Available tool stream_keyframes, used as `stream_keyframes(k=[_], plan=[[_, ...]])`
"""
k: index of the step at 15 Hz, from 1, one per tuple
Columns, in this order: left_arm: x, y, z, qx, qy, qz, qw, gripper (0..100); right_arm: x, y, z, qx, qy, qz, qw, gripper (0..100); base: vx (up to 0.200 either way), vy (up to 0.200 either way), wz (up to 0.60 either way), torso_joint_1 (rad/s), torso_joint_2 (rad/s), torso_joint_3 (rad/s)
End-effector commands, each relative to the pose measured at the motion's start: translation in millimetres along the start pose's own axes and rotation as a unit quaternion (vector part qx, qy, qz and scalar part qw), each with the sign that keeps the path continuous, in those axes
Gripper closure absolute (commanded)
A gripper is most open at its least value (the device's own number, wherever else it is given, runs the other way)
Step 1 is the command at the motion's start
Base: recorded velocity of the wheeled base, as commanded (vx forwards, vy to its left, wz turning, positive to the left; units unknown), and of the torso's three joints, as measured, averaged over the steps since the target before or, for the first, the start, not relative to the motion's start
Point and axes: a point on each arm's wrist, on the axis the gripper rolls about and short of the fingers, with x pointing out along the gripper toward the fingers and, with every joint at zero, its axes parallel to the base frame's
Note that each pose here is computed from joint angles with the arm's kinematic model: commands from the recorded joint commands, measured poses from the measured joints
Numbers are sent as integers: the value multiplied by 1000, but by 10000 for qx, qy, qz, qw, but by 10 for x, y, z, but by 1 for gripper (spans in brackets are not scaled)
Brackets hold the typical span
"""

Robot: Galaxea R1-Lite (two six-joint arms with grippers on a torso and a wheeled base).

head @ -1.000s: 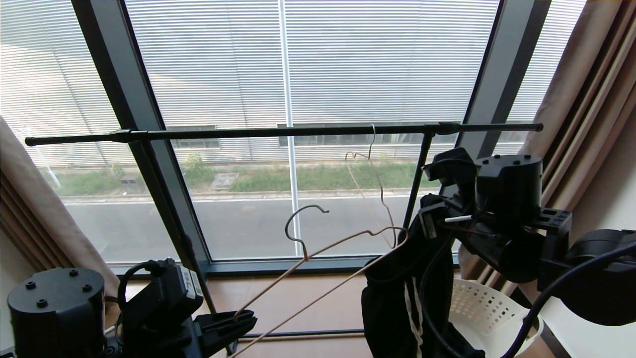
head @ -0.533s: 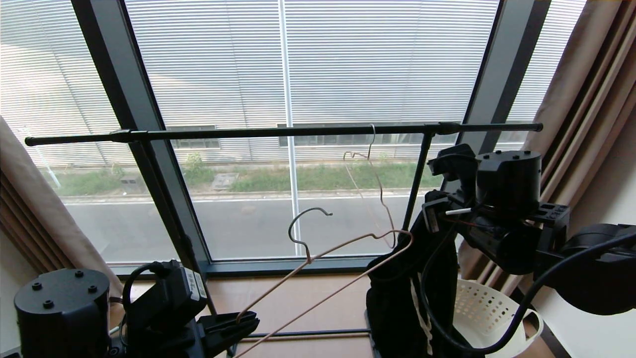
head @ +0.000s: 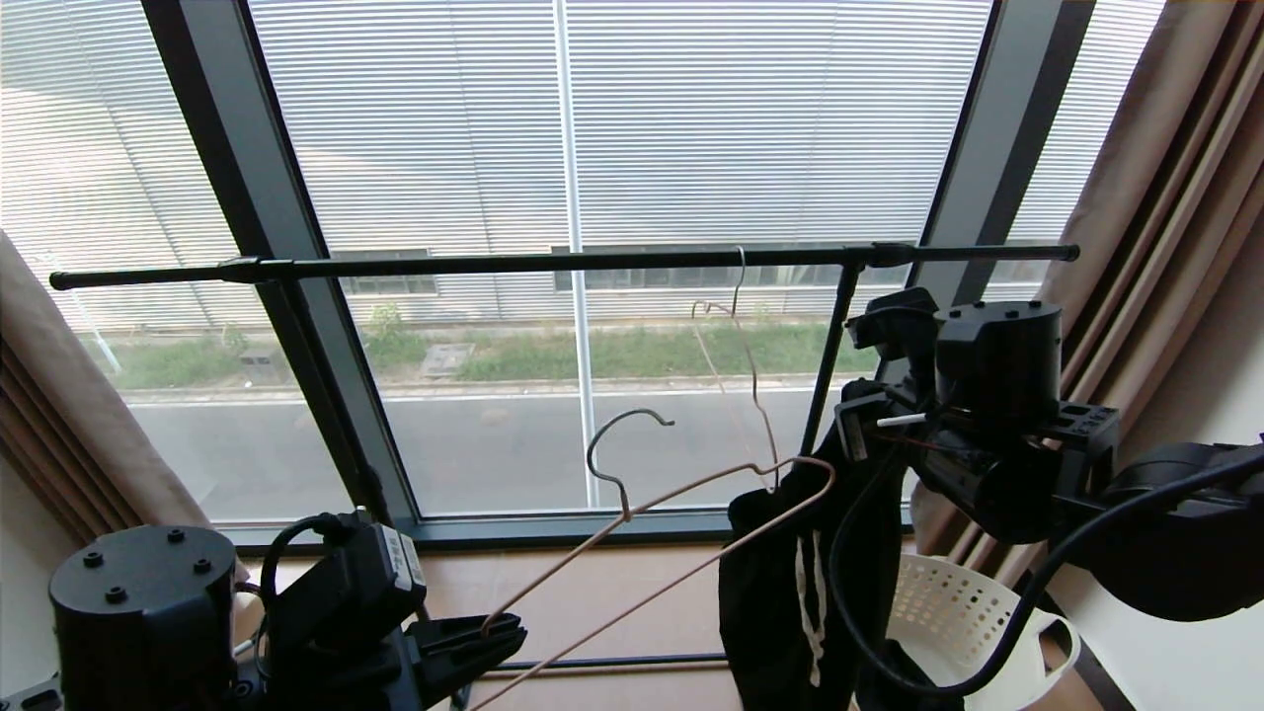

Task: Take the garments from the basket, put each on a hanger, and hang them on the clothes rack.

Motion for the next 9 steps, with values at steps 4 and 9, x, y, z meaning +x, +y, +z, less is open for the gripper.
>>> stream_keyframes(k=[4, 9], plan=[[176, 76, 46, -10, 36, -27, 10000, 100, -233, -6, 76, 18, -191, 177, 9997, 100, 0, 0, 0, 0, 0, 0], [352, 108, 85, 14, 64, -114, 9999, 100, -416, -5, 135, 30, -362, 317, 9988, 100, 0, 0, 0, 0, 0, 0]])
